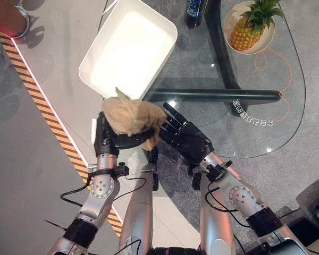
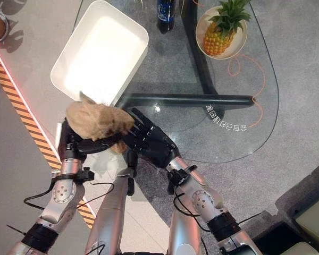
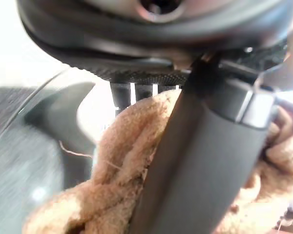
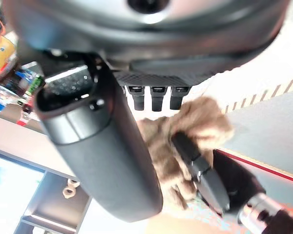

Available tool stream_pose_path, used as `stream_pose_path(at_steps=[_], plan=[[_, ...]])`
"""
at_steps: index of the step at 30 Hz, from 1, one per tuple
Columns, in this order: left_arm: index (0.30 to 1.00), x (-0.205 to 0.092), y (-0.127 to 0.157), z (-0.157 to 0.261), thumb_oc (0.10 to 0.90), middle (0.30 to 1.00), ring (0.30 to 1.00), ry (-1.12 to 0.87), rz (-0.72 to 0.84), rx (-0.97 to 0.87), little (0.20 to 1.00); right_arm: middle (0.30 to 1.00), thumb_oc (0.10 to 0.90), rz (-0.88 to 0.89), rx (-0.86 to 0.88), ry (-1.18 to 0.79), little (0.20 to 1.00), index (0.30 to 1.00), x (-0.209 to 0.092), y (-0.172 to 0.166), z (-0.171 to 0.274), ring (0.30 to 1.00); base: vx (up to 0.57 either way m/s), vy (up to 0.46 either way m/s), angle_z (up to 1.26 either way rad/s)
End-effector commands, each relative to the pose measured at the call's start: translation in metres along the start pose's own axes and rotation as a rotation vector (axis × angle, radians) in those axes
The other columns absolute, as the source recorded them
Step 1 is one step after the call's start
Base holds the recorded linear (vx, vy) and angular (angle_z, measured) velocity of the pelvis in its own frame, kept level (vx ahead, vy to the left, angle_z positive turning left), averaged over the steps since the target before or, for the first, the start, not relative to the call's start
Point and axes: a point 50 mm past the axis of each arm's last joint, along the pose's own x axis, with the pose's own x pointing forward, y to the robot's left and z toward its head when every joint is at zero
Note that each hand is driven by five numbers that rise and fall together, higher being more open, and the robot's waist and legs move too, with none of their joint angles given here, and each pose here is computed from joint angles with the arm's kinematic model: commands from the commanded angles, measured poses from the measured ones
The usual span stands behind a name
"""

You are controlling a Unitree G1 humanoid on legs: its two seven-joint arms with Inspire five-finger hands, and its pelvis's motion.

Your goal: Wipe the table with a cloth and put it in the basket.

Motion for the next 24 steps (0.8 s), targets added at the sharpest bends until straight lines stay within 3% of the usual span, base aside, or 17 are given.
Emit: stream_pose_path(at_steps=[1, 13, 24], plan=[[0.3, 0.008, 0.001, 0.068, 0.1, 0.3, 0.3, -0.387, -0.017, -0.153, 0.2, 0.9, 0.8, 0.172, 0.022, -0.155, 0.9, 0.9, 0.001, 0.032, 0.02, 0.9, 0.0, 0.0, 0.0], [0.3, 0.008, -0.007, 0.09, 0.1, 0.3, 0.3, -0.524, -0.018, -0.147, 0.2, 0.9, 0.8, 0.106, 0.014, -0.13, 0.9, 0.9, -0.002, 0.027, 0.014, 0.9, 0.0, 0.007, 0.0], [0.3, 0.042, 0.0, 0.095, 0.1, 0.3, 0.3, -0.565, 0.139, -0.02, 0.2, 0.9, 0.8, 0.06, -0.008, -0.027, 0.9, 0.9, 0.005, 0.019, 0.009, 0.9, 0.03, 0.068, -0.06]])
